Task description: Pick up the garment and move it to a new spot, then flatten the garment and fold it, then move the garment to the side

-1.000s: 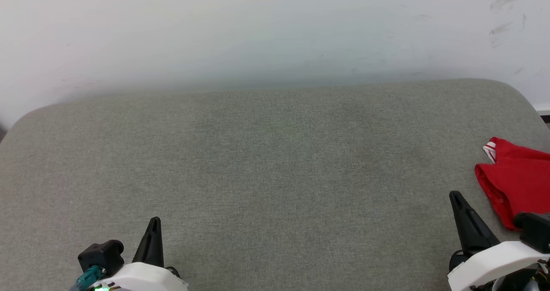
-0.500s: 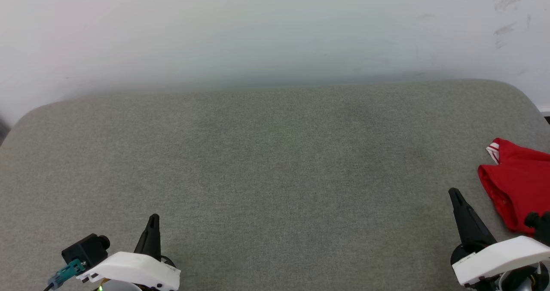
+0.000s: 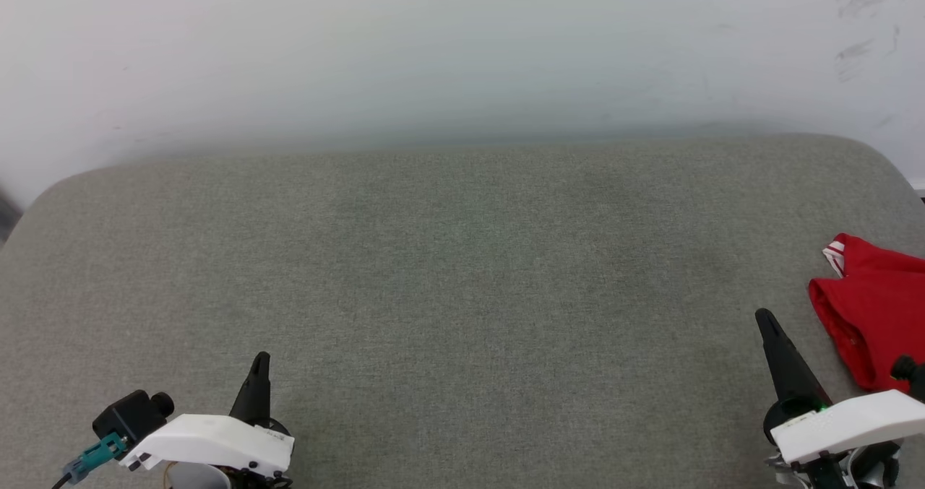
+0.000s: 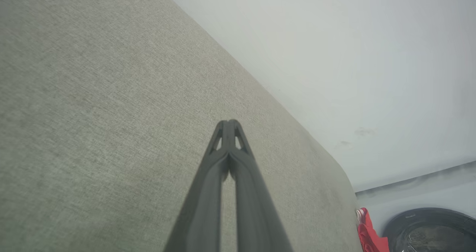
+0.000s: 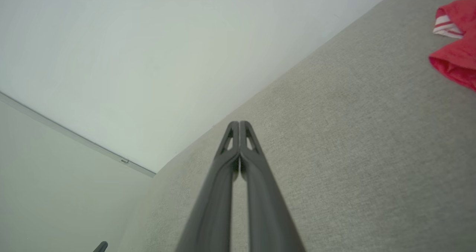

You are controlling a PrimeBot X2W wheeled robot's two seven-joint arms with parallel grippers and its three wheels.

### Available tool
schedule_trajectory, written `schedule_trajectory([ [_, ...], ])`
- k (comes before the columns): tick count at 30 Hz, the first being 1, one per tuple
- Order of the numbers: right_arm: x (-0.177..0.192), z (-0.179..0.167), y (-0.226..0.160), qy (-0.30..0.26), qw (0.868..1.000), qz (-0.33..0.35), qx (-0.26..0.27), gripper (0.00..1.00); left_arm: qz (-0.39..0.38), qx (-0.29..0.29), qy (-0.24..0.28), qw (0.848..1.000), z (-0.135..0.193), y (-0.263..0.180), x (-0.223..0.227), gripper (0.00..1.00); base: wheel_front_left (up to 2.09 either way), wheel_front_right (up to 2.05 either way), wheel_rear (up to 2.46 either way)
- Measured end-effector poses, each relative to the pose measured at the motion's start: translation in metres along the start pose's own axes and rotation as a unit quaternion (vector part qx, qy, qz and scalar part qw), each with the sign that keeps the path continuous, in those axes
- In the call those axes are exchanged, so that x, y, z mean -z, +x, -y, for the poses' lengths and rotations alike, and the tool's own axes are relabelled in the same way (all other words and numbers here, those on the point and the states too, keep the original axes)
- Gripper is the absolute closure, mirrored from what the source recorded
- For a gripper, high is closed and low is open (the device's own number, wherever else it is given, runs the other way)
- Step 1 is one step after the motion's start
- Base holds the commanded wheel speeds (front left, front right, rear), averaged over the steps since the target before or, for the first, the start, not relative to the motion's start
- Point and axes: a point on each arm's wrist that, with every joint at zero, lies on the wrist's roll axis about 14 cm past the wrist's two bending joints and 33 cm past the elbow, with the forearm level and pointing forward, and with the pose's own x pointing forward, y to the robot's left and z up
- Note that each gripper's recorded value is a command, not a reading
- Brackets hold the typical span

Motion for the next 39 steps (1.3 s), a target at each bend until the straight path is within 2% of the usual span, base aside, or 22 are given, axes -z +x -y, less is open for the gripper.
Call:
schedule_trajectory([
  [12, 0.002, 0.002, 0.005, 0.088, 0.996, 0.004, 0.000, 1.00, 0.000, 0.007, -0.086, 0.996, 0.002, 0.004, -0.005, 1.00, 0.00, 0.00, 0.00],
  [39, 0.004, 0.005, 0.014, 0.219, 0.976, 0.013, -0.001, 1.00, 0.011, 0.026, -0.215, 0.976, 0.004, 0.006, -0.015, 1.00, 0.00, 0.00, 0.00],
])
